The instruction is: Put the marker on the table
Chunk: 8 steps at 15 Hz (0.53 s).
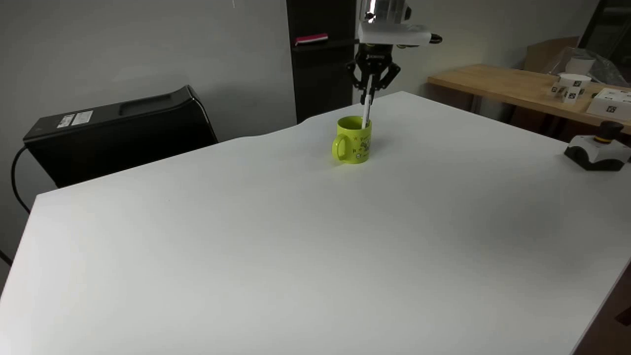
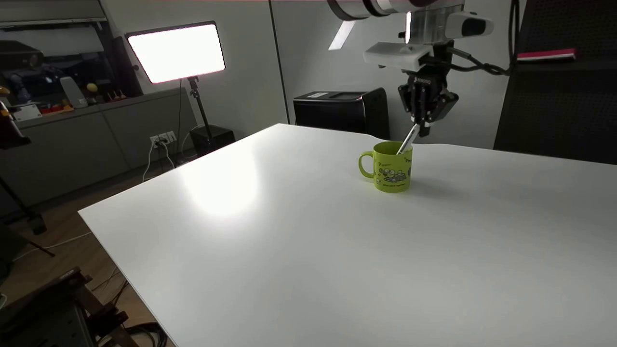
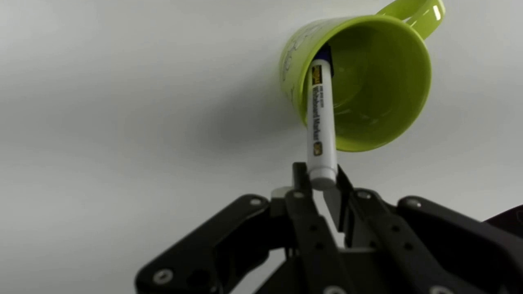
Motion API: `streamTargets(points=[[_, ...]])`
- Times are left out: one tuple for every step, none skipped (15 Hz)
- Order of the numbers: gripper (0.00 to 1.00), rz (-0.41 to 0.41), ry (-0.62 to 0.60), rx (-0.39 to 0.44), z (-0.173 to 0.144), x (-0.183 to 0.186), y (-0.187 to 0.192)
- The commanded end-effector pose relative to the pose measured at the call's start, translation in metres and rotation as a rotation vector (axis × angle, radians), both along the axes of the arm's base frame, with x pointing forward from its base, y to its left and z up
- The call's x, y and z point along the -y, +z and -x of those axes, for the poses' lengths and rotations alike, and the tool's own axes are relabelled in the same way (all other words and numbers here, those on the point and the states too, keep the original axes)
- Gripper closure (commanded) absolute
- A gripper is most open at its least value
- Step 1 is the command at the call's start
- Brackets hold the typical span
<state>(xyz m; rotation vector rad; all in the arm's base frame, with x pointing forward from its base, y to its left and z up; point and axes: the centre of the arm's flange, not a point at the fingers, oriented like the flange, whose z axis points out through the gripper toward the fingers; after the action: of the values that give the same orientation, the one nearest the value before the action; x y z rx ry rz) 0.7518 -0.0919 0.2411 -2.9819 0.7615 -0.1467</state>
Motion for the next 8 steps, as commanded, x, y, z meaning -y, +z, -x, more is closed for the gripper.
streamTargets(points=[[0.96,0.029,-0.021,0.001,-0.006,-0.005,0.036],[0.96,0.035,-0.019,0.007,-0.009,-0.006,0.045],[0.96,0.036,-0.017,0.012,-0.011,-0.007,0.055],[0.96,0.037,-0.016,0.018,-0.013,-0.009,0.063],[0.96,0.041,-0.012,0.026,-0.014,-0.011,0.073],[0.96,0.045,-0.009,0.034,-0.016,-0.013,0.082],[0.96,0.048,-0.004,0.039,-0.017,-0.015,0.090],[0.96,0.054,0.002,0.045,-0.018,-0.018,0.099]])
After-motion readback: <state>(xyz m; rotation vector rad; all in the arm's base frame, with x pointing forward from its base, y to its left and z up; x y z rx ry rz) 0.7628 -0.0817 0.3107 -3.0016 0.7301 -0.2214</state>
